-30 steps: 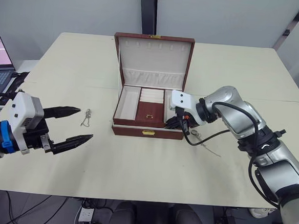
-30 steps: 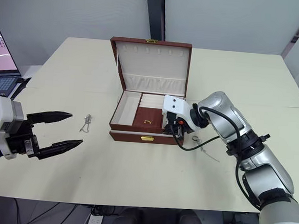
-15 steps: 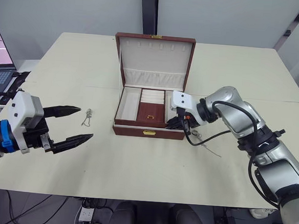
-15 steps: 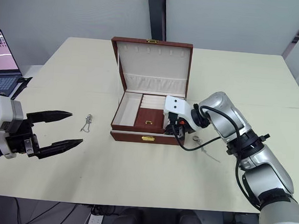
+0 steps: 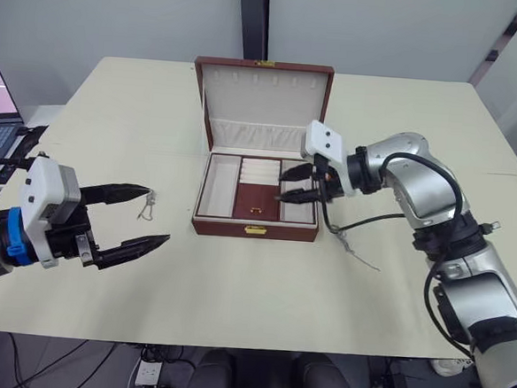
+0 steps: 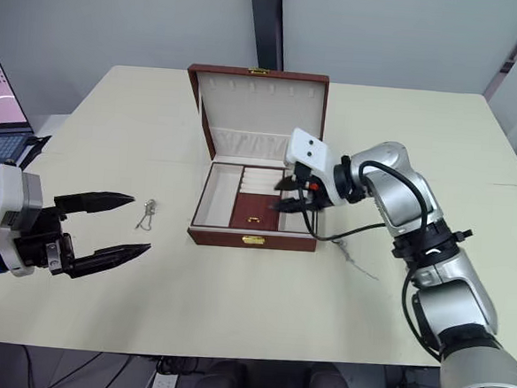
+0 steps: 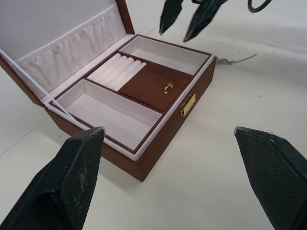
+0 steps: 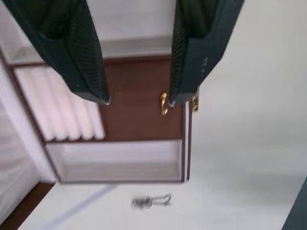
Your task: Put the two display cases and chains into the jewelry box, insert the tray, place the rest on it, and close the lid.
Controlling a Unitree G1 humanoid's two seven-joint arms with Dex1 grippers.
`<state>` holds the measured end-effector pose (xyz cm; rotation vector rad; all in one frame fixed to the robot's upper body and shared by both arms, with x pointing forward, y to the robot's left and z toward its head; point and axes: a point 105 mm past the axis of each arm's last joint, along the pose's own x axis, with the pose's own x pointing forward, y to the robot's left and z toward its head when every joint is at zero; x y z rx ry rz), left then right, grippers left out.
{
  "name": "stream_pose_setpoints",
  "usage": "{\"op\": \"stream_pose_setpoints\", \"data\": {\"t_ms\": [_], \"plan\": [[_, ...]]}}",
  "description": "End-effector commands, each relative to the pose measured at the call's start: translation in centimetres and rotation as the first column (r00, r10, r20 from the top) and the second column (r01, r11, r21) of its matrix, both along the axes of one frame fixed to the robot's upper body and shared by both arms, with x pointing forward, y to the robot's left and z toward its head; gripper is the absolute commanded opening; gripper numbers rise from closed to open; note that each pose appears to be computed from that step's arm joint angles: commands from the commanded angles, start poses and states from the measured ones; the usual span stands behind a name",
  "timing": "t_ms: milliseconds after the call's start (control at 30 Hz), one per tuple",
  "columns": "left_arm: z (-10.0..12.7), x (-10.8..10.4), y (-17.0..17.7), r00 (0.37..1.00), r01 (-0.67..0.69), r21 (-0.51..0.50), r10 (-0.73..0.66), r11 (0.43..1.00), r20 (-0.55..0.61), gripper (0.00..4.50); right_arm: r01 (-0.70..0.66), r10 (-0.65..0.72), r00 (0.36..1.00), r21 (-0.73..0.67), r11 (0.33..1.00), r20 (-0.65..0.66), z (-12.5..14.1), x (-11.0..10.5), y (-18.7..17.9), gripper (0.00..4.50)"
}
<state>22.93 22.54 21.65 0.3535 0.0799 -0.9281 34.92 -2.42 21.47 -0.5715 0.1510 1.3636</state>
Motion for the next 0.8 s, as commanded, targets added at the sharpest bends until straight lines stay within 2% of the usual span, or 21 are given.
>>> {"op": "stream_pose_setpoints", "data": {"t_ms": [33, 133, 167, 567, 700, 800], "plan": [[0.7, -0.2, -0.7, 1.000, 0.016, -0.023, -0.016, 1.000, 0.026, 4.50, 0.001, -0.003, 0.999, 0.065, 0.998, 0.037, 0.9, 0.1, 1.3, 0.89], [0.4, -0.2, -0.9, 1.000, 0.020, -0.026, -0.020, 0.999, 0.020, 4.50, 0.036, -0.037, 0.999, 0.067, 0.997, 0.016, -0.7, 0.9, 2.8, 0.11], [0.3, -0.2, -1.0, 1.000, 0.022, -0.027, -0.021, 0.999, 0.019, 4.50, 0.048, -0.049, 0.999, 0.066, 0.997, 0.009, -1.1, 1.2, 3.2, 0.05], [-0.2, -0.4, -1.1, 1.000, 0.011, -0.036, -0.011, 0.999, 0.019, 4.50, 0.094, -0.098, 0.995, -0.107, 0.990, -0.026, -6.0, 2.6, 2.8, 0.05], [-0.3, -0.2, -1.0, 1.000, -0.003, -0.046, 0.004, 0.999, 0.022, 4.50, 0.088, -0.089, 0.996, -0.102, 0.991, -0.005, -6.0, 2.5, 3.0, 0.05], [-0.4, 0.1, -0.4, 0.999, -0.042, -0.066, 0.044, 0.997, 0.024, 4.50, 0.081, -0.080, 0.996, -0.033, 0.996, 0.032, -4.3, 2.4, 3.4, 0.05]]}}
